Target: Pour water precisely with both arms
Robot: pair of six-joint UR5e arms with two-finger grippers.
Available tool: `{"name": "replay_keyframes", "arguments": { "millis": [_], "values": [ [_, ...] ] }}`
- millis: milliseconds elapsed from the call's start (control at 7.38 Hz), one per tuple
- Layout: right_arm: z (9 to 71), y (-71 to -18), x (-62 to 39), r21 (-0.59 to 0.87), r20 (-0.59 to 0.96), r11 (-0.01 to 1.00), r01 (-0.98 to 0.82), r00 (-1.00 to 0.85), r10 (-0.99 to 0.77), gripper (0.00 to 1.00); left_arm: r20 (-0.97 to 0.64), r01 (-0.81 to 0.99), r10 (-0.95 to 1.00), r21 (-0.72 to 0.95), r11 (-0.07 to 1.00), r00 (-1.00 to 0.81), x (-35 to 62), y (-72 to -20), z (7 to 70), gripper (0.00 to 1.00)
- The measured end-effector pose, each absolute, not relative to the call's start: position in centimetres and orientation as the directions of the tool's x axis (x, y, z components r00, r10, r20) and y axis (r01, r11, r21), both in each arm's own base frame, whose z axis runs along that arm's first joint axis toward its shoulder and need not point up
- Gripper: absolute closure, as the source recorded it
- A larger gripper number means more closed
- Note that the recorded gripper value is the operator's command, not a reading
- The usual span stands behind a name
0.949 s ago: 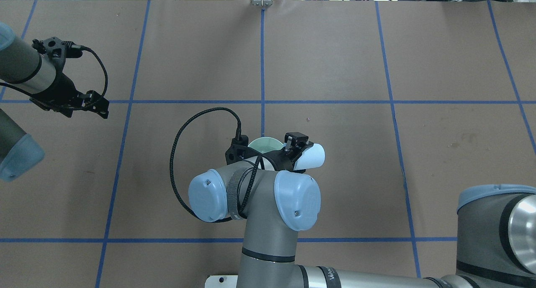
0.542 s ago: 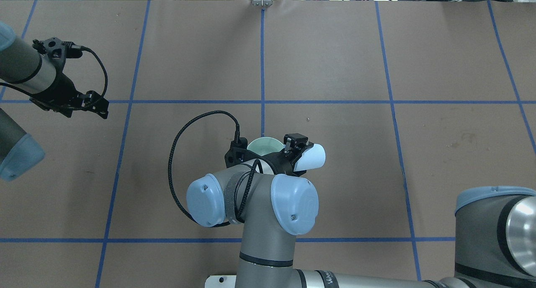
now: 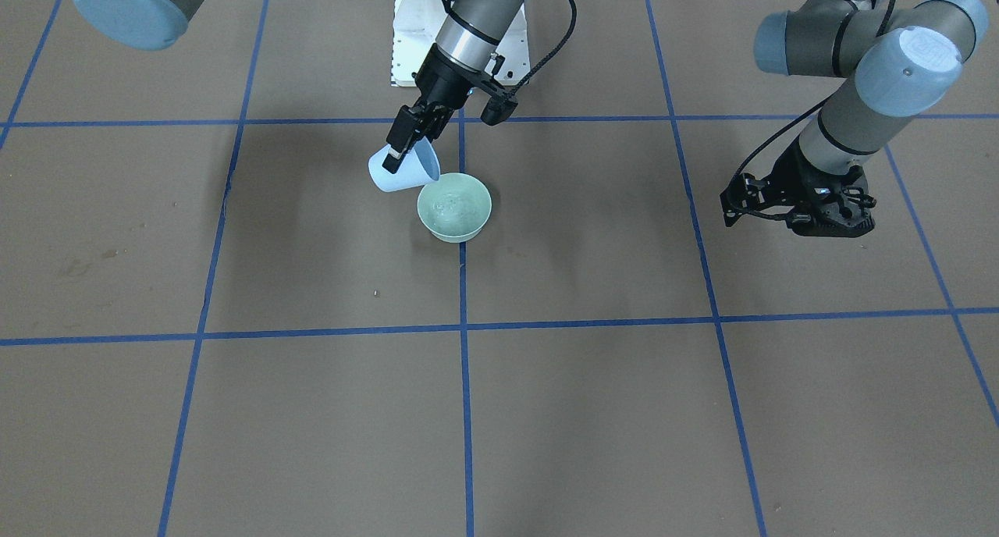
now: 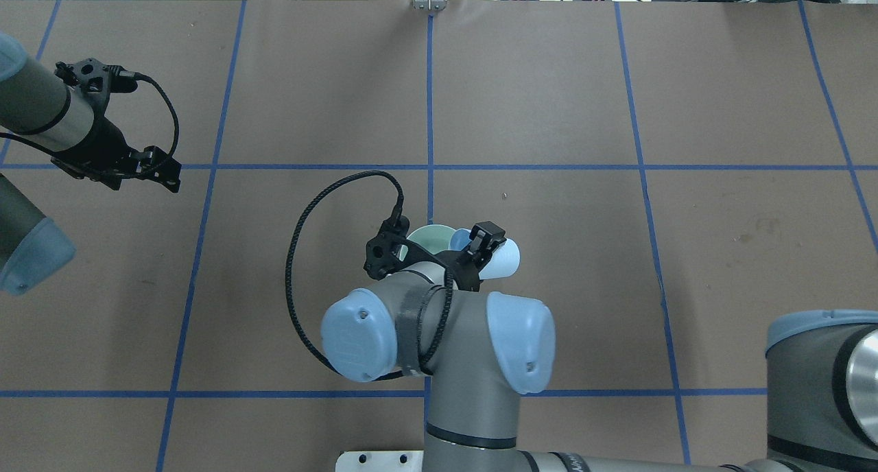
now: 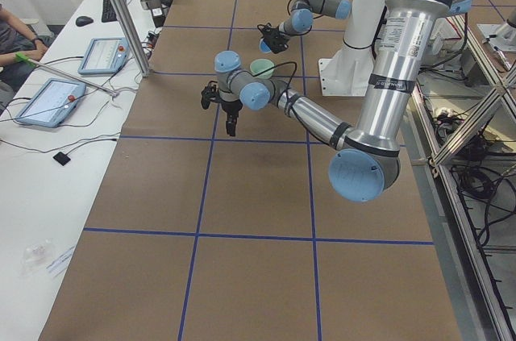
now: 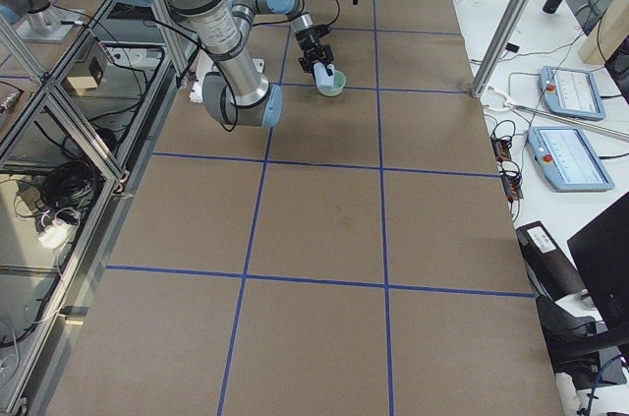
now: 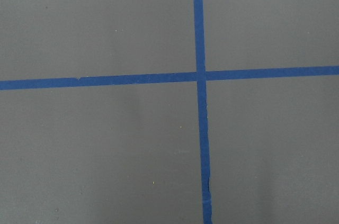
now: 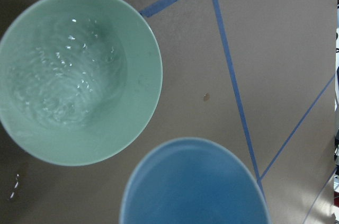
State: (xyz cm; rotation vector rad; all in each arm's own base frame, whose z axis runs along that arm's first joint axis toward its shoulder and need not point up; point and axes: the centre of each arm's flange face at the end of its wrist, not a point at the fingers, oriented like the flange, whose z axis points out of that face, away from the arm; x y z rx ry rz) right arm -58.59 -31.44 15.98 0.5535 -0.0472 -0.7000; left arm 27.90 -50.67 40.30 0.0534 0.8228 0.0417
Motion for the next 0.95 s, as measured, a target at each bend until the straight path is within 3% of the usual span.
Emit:
{"name": "replay_keyframes", "arguments": {
  "millis": [542, 949],
  "values": [
    [17.9, -32.0, -49.5, 0.62, 0.247, 0.742, 0.253, 0.836, -0.491, 1.0, -0.743, -0.008, 0.063, 0.078, 0.997, 0.666, 28.1, -50.8, 38.6, 0.01],
    [23.9, -35.5, -43.1, 0.595, 0.477, 0.801, 0.066, 0.773, -0.418, 1.0, -0.747, -0.005, 0.064, 0.081, 0.997, 0.661, 28.4, -50.9, 37.9, 0.01]
  ]
}}
